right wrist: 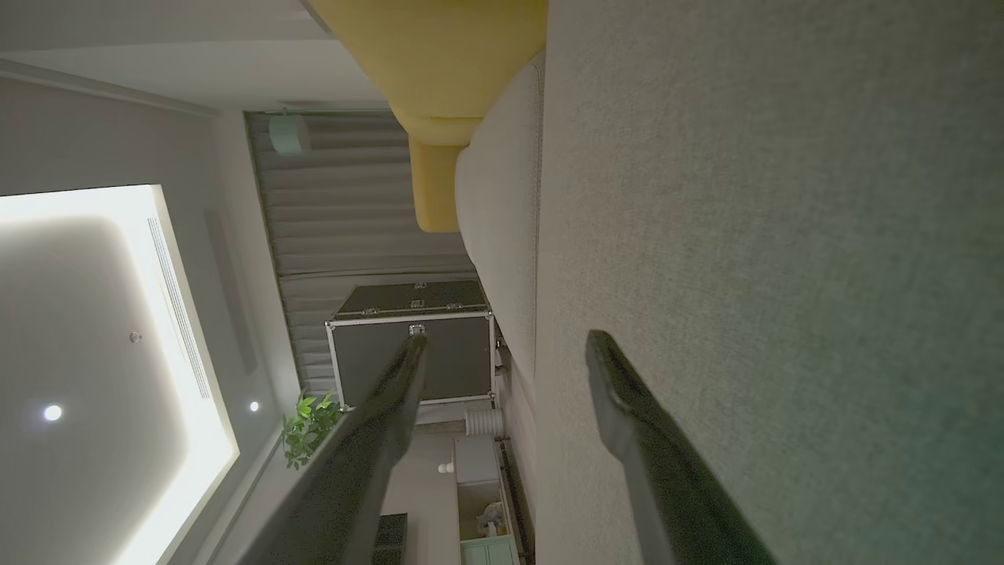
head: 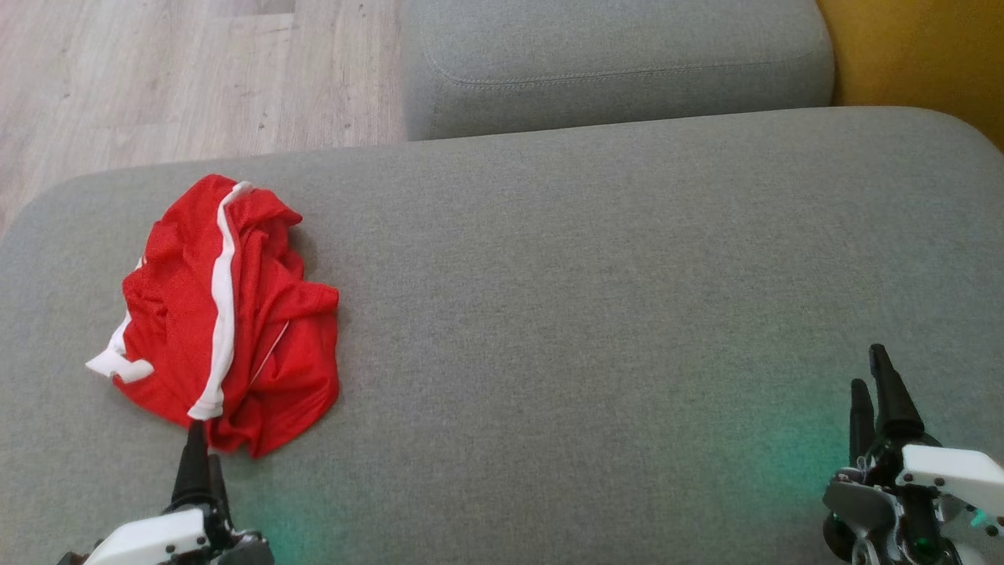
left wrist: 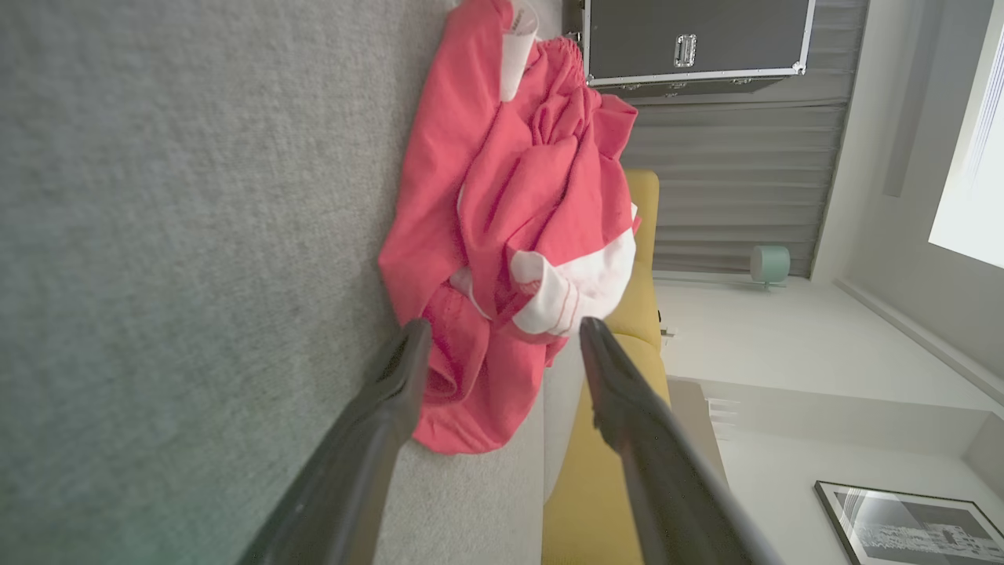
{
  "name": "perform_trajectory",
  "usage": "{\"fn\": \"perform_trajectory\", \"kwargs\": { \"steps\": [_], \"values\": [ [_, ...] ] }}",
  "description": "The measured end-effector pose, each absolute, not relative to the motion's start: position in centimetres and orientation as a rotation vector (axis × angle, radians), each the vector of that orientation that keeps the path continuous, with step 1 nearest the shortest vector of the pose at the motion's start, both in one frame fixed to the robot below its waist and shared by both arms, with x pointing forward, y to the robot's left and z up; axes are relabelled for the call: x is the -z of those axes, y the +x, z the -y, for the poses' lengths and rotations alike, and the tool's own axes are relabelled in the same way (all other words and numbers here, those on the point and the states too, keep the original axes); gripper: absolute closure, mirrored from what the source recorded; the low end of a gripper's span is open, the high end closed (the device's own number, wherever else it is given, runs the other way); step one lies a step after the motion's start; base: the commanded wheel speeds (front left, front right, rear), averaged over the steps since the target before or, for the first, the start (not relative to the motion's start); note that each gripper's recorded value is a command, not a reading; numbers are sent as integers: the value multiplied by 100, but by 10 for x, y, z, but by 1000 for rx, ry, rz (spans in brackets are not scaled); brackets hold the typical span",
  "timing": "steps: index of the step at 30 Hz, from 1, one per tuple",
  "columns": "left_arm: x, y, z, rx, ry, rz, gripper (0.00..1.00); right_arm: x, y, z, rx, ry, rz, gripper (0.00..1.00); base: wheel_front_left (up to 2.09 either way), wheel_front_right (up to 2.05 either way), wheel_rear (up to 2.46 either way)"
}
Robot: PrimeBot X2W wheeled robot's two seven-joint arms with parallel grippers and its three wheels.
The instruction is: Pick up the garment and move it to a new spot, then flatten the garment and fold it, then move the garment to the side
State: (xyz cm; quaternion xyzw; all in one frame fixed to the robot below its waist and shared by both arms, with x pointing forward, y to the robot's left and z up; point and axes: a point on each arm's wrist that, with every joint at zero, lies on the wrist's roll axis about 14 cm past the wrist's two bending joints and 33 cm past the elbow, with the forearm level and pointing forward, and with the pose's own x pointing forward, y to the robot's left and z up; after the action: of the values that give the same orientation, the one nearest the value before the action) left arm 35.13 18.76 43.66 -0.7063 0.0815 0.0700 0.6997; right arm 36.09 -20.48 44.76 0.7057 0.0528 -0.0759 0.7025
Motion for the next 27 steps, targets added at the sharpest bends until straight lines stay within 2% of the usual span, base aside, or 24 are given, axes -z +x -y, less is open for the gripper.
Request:
{"fn": "perform_trajectory", "kwargs": {
  "steps": [10, 27],
  "values": [
    [-444, 354, -193, -162, -1548, -140, 0, -455, 364, 203, 151, 1480, -103, 0, 0, 0, 0],
    [-457, 361, -205, -161, -1406, -76, 0, -477, 369, 196, 80, 1192, -71, 0, 0, 0, 0]
  ]
}}
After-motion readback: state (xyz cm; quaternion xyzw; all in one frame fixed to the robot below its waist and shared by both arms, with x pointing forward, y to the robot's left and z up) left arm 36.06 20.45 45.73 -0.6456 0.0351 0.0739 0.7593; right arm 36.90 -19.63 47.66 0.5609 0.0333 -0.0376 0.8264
